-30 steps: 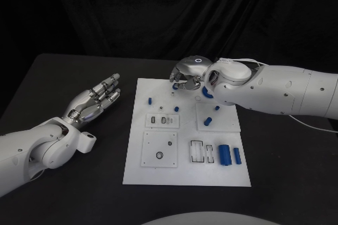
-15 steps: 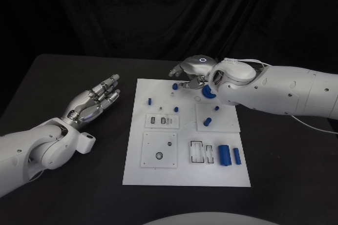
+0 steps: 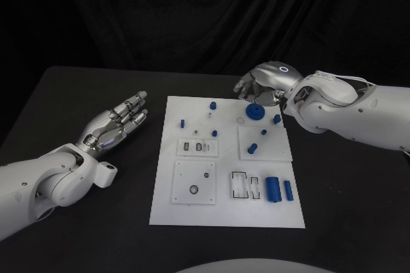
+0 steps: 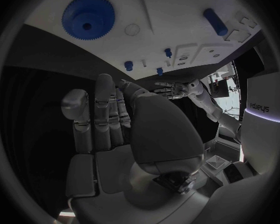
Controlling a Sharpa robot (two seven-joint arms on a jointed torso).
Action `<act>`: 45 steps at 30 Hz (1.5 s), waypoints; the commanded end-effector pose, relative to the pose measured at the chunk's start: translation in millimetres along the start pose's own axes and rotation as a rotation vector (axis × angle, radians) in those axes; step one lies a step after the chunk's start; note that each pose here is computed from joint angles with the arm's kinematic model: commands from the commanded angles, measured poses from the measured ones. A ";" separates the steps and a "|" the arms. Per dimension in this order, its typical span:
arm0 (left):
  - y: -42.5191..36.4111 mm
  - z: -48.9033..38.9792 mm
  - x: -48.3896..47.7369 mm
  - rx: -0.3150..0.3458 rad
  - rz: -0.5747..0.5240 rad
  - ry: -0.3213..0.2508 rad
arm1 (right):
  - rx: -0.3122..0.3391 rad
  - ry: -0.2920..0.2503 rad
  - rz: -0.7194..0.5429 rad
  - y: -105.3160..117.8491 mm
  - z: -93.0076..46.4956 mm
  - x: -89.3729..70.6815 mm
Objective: Assemble the parts on the task board
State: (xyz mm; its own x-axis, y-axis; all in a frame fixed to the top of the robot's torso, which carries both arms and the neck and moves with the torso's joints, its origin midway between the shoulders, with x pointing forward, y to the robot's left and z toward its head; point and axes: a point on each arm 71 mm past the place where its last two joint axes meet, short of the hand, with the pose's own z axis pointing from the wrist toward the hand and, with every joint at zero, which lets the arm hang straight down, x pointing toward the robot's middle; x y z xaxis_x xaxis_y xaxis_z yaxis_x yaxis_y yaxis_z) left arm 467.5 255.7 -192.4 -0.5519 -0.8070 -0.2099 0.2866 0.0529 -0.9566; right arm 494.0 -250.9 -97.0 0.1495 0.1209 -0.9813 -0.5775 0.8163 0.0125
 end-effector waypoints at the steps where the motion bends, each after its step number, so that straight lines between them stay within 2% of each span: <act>1: -8.9 0.1 0.5 0.122 0.005 -0.004 | -0.005 -0.011 0.014 -1.0 -8.0 -3.6; 6: -11.1 -0.8 -0.6 0.152 0.014 -0.014 | 0.055 0.018 0.016 -11.2 -19.6 -3.1; 11: -14.9 -3.0 -0.9 0.191 0.029 -0.031 | 0.143 0.078 0.003 -25.3 -28.9 0.3; 24: -20.3 -9.2 -1.6 0.224 0.038 -0.046 | 0.272 0.170 -0.081 -38.5 -34.7 8.0; 45: -19.5 -10.8 -3.4 0.207 0.041 -0.052 | 0.292 0.219 -0.097 -39.1 -30.9 16.8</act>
State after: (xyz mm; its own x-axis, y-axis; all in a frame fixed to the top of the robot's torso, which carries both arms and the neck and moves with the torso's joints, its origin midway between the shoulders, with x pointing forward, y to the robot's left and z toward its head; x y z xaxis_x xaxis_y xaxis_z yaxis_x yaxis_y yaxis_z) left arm 460.9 265.1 -189.1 -0.4996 -0.8351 -0.2303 0.3034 0.0803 -0.9495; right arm 493.8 -296.1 -117.3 0.0160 -0.0398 -0.9991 -0.3373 0.9404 -0.0429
